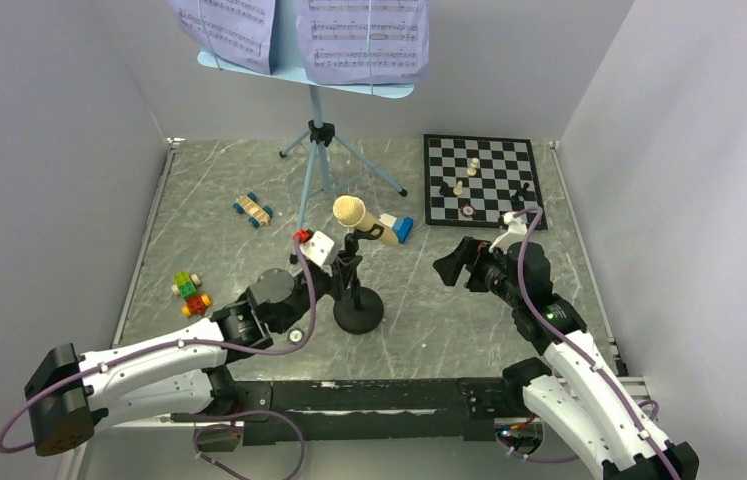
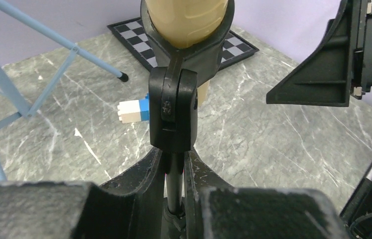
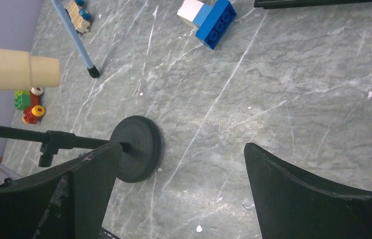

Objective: Pack up the instrument practice props

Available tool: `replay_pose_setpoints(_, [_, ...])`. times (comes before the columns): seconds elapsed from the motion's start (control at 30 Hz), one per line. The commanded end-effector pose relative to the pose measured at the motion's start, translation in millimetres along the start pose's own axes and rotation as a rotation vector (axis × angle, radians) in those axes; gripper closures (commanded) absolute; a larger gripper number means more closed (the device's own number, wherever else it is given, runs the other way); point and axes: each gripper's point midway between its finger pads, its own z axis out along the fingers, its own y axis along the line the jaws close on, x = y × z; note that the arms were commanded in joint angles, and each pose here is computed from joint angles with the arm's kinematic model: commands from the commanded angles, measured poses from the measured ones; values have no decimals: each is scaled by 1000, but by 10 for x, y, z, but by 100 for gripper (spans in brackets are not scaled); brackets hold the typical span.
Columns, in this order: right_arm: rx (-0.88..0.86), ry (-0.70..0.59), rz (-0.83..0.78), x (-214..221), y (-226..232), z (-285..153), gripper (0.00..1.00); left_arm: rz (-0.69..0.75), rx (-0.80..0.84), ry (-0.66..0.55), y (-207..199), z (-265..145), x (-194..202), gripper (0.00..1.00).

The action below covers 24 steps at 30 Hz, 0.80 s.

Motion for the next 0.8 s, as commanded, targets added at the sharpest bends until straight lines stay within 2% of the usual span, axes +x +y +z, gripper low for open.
replay_pose_setpoints(0.0, [-7,-45,10,-150,75,-39,2,-64,-183,-176,140,-50,-555,100])
replay_pose_setpoints(0.33, [16,-31,30,-81,16,-32,2,-31,-368,-98,204,-34,-294,100])
replay_pose_setpoints(0.37, [18,-30,30,-77,11,-31,2,-27,-367,-87,194,-19,-266,94])
replay_pose_setpoints(0.43, [22,-30,25,-89,10,-38,2,-14,-348,-61,152,13,-222,74])
replay_pose_setpoints(0.53, [29,-31,21,-98,0,-45,2,-2,-322,-51,102,45,-218,55])
replay_pose_setpoints(0.77, [29,-26,17,-105,9,-50,2,30,-288,-45,51,49,-300,33])
